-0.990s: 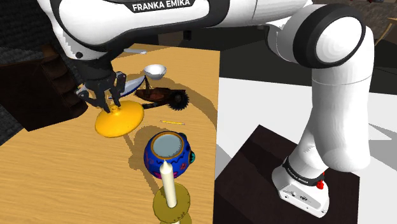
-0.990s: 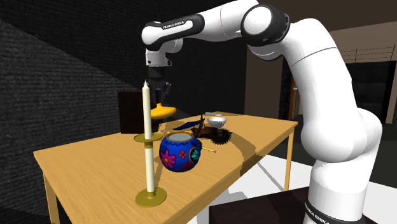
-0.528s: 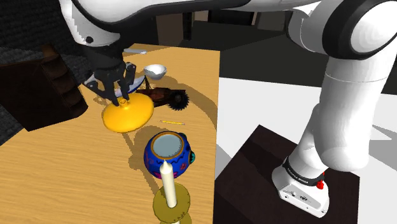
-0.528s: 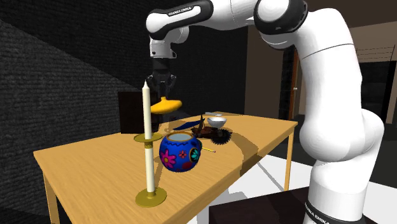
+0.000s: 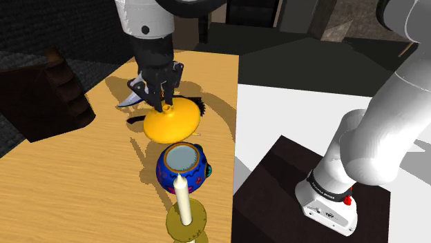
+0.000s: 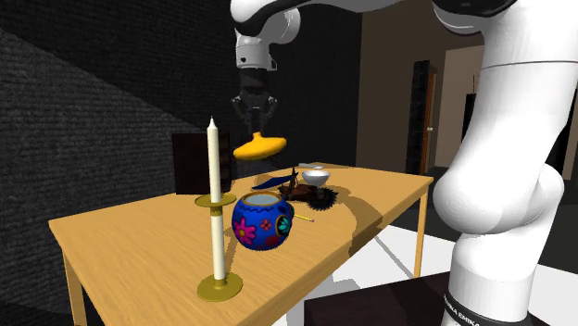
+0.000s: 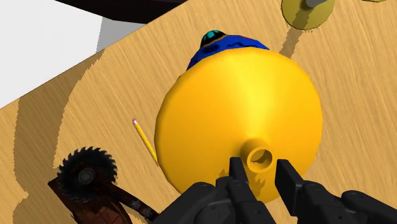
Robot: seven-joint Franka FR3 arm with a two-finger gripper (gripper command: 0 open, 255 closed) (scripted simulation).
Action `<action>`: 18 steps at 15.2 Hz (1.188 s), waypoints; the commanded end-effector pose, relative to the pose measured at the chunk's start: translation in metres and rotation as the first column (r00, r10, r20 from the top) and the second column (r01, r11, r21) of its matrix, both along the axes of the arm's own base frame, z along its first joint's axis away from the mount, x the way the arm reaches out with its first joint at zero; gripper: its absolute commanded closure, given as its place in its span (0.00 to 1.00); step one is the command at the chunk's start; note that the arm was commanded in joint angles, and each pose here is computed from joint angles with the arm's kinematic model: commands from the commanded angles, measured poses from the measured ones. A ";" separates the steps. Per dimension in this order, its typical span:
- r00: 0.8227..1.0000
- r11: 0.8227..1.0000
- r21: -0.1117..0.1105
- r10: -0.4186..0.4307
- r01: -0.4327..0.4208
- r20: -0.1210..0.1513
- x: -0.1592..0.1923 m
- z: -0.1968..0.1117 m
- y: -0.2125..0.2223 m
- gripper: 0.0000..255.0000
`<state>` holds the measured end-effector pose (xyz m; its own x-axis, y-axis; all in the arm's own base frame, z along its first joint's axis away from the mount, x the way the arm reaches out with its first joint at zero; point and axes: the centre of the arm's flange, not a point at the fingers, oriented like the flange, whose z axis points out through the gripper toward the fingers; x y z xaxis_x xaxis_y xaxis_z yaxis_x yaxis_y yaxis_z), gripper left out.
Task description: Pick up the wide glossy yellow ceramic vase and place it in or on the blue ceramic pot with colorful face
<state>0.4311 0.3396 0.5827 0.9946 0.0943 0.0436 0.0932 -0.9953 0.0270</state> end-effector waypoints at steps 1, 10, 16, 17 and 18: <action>1.000 1.000 0.000 -0.001 0.001 -0.001 -0.015 0.003 -0.006 1.00; 1.000 1.000 0.000 -0.001 0.001 -0.001 -0.015 -0.045 -0.006 1.00; 1.000 1.000 0.000 -0.001 0.001 -0.001 -0.015 -0.077 -0.006 1.00; 1.000 1.000 0.000 -0.001 0.001 -0.001 -0.015 -0.082 -0.006 1.00; 1.000 1.000 0.000 -0.001 0.001 -0.001 -0.015 -0.087 -0.006 1.00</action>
